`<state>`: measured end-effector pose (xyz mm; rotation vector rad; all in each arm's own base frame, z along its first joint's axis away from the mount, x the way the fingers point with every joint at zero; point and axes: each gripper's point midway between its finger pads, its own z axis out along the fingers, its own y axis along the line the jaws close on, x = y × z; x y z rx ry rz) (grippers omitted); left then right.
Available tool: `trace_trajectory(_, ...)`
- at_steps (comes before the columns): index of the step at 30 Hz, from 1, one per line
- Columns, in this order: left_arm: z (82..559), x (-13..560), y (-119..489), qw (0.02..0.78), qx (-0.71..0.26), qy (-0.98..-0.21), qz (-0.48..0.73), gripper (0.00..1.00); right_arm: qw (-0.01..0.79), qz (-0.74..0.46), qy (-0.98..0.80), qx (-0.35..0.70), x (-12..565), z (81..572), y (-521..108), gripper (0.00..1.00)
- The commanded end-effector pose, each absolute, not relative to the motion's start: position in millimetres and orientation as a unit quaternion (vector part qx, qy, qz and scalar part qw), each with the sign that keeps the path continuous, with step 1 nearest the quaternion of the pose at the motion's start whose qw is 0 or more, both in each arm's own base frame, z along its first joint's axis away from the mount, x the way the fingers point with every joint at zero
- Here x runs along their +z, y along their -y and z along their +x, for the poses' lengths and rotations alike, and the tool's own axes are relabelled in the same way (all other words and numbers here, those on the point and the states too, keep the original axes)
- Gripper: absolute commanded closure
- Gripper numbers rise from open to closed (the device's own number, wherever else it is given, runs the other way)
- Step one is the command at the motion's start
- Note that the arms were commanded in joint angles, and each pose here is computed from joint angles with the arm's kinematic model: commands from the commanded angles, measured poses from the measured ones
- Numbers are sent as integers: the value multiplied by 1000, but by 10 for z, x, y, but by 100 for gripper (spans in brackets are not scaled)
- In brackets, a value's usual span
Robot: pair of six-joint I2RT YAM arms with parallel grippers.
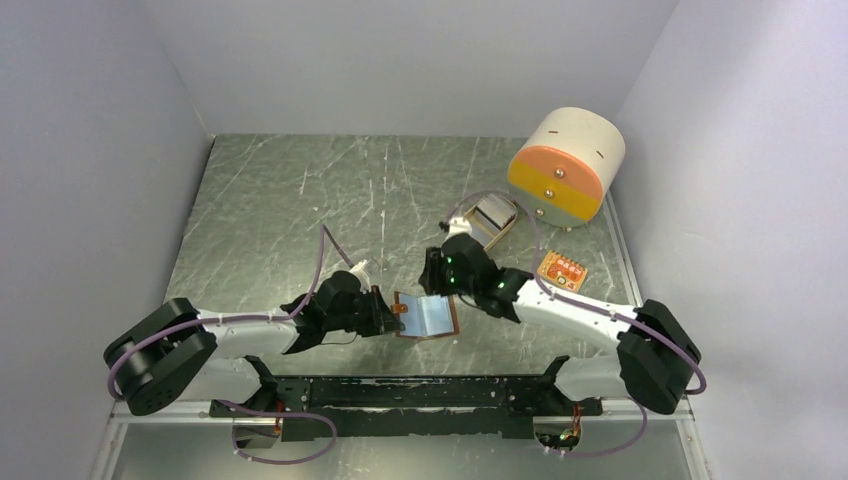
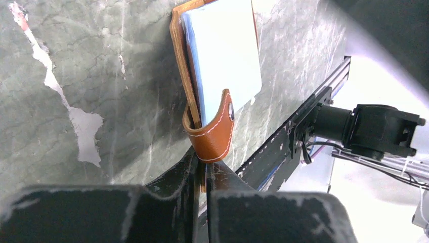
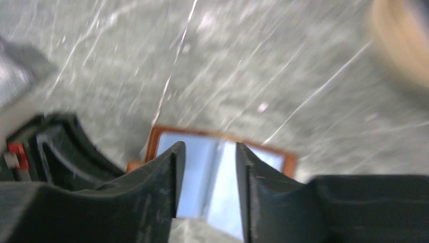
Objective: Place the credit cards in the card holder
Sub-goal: Turn over the card slot in the card holder, then pick up the credit card from the storage box.
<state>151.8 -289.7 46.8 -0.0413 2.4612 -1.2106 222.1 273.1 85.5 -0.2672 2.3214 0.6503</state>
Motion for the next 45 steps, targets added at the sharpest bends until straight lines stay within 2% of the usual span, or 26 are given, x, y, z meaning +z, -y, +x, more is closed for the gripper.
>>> trace_trajectory(1, 1552, 589, 2923, 214, -438, -873, 11, 91, 445, -149, -876, 113, 1308, 2776, -2280, 52)
trace_trajectory(4, 1497, 660, 2945, 208, -456, -865, 20, 90, 464, -160, -871, 26, 1469, 3108, -2008, 41)
trace_trajectory(12, 1394, 691, 2988, 189, -472, -860, 47, 88, 437, -189, -857, -195, 1418, 3830, -1414, 37)
trace_trajectory(18, 1349, 699, 3002, 182, -488, -852, 43, 88, 377, -207, -860, -275, 1129, 4152, -1154, 33)
trace_trajectory(24, 1344, 727, 2998, 185, -492, -849, 43, 87, 364, -220, -848, -317, 923, 4372, -990, 26)
trace_trajectory(35, 1351, 721, 2952, 193, -487, -851, 39, 87, 333, -244, -846, -337, 659, 4430, -876, 27)
trace_trajectory(45, 1346, 725, 2939, 194, -489, -850, 35, 87, 334, -230, -845, -348, 768, 4468, -830, 45)
